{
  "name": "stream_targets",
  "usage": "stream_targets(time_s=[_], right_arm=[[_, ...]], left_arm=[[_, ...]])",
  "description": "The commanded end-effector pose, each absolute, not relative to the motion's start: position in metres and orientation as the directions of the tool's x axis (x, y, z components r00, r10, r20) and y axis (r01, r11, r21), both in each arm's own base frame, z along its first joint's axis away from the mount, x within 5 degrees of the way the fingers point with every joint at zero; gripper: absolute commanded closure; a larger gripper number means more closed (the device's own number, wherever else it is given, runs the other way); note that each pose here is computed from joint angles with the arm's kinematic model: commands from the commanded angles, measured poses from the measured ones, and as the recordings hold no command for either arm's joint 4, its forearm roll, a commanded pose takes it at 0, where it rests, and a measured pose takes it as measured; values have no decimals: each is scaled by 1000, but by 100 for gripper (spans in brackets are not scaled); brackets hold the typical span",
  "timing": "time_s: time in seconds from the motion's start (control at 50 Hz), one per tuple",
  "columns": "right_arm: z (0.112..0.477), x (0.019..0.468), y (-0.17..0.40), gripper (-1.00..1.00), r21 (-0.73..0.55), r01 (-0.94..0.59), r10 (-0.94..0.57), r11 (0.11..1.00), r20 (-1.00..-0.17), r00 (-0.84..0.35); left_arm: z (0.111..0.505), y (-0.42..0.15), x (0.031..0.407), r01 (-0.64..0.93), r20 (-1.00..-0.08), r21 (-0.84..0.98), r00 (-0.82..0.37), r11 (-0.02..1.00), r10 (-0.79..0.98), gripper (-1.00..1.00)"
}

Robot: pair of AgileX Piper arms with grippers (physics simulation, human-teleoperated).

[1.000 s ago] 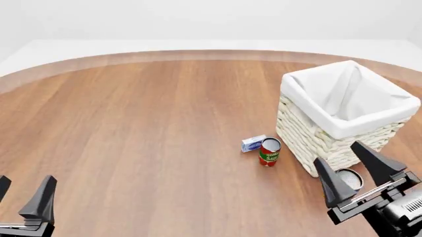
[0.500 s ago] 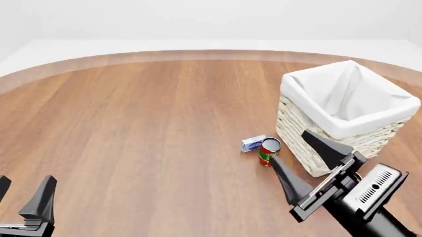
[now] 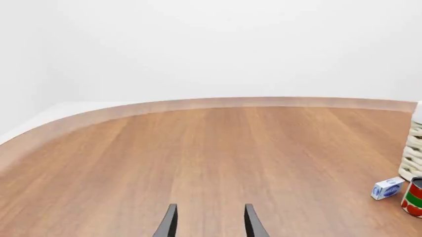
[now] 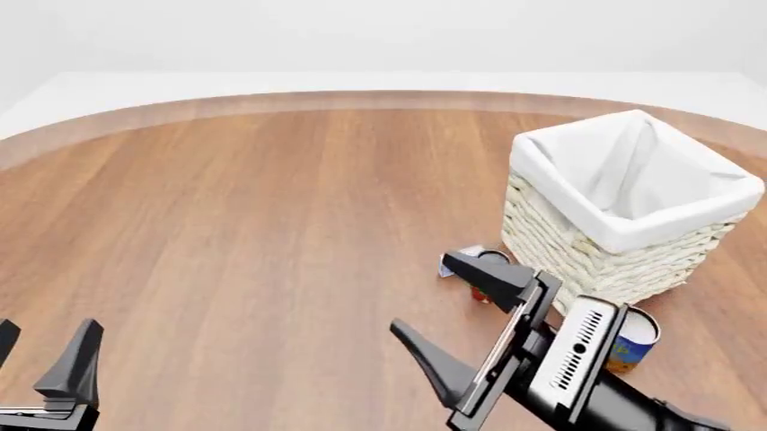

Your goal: Pick up the ketchup, and put it in the basket.

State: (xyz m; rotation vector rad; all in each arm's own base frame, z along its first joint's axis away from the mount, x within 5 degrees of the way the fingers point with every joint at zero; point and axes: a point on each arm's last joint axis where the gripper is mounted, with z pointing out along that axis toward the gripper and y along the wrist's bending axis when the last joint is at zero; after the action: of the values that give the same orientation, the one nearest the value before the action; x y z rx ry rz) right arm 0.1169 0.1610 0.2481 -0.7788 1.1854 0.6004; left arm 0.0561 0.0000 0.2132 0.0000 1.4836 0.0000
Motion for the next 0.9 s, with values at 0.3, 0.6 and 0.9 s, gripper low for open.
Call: stream_targets(time_s=[0.3, 0.6, 0.9], right_arm=[[258, 98, 201, -100, -94, -888, 99, 449, -983, 154], [271, 87, 228, -100, -86, -926, 87, 366, -988, 127], [270, 91, 257, -100, -67, -939, 42, 338, -995, 86]], left_arm=[[213, 0, 56, 0, -996, 0, 87, 1000, 0, -100], [213, 0, 56, 0, -996, 0, 87, 1000, 0, -100], [213, 0, 56, 0, -996, 0, 87, 1000, 0, -100]])
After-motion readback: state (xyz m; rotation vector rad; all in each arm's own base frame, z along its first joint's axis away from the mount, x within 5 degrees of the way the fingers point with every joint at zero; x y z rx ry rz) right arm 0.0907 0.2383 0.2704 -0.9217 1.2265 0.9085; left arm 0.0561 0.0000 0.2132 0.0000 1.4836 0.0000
